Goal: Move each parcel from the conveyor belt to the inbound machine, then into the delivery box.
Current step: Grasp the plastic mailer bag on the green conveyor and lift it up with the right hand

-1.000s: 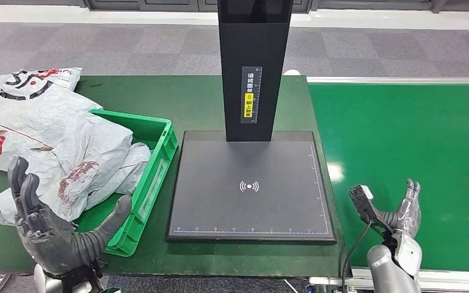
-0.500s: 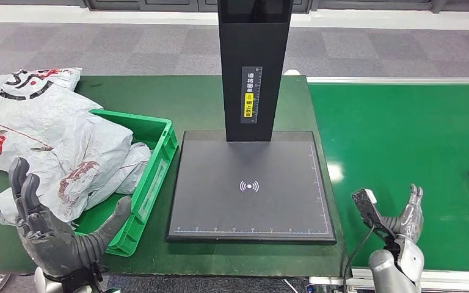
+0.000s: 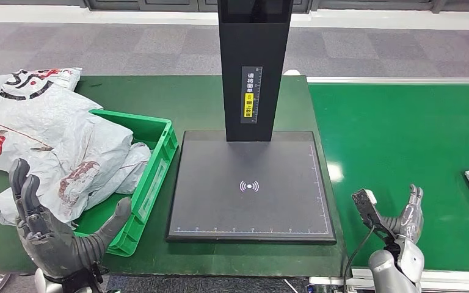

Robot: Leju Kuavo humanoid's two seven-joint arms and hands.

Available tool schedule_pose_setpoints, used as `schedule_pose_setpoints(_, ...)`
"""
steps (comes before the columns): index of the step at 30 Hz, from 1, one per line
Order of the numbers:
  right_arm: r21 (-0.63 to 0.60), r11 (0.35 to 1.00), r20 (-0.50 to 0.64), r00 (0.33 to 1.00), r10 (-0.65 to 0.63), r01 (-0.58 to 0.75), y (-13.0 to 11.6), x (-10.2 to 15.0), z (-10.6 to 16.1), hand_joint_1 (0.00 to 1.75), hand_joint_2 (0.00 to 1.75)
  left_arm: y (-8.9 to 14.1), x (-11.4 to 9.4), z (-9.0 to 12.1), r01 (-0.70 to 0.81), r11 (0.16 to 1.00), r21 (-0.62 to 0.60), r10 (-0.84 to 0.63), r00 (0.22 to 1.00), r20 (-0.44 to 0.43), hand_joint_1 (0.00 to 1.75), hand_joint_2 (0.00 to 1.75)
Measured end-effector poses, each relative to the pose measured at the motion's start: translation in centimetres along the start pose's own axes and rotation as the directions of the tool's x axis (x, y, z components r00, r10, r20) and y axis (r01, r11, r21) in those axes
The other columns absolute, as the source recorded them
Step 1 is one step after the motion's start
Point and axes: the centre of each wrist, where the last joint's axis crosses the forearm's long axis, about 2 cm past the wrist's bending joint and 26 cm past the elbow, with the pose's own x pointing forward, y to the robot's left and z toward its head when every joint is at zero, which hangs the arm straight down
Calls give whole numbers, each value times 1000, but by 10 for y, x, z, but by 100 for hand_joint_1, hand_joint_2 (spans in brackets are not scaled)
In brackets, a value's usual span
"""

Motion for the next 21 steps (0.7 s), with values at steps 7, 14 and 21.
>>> schedule_pose_setpoints(7,-3,1000,1,1000,0,0,-1,0,0,0,175,0,0,0,0,1000,0,0,1000,0,0,175)
schedule_pose_setpoints(14,-3,1000,1,1000,0,0,-1,0,0,0,175,0,0,0,0,1000,0,0,1000,0,0,175)
schedule_pose_setpoints(21,-3,1000,1,1000,0,0,-1,0,0,0,175,0,0,0,0,1000,1,0,1000,0,0,175)
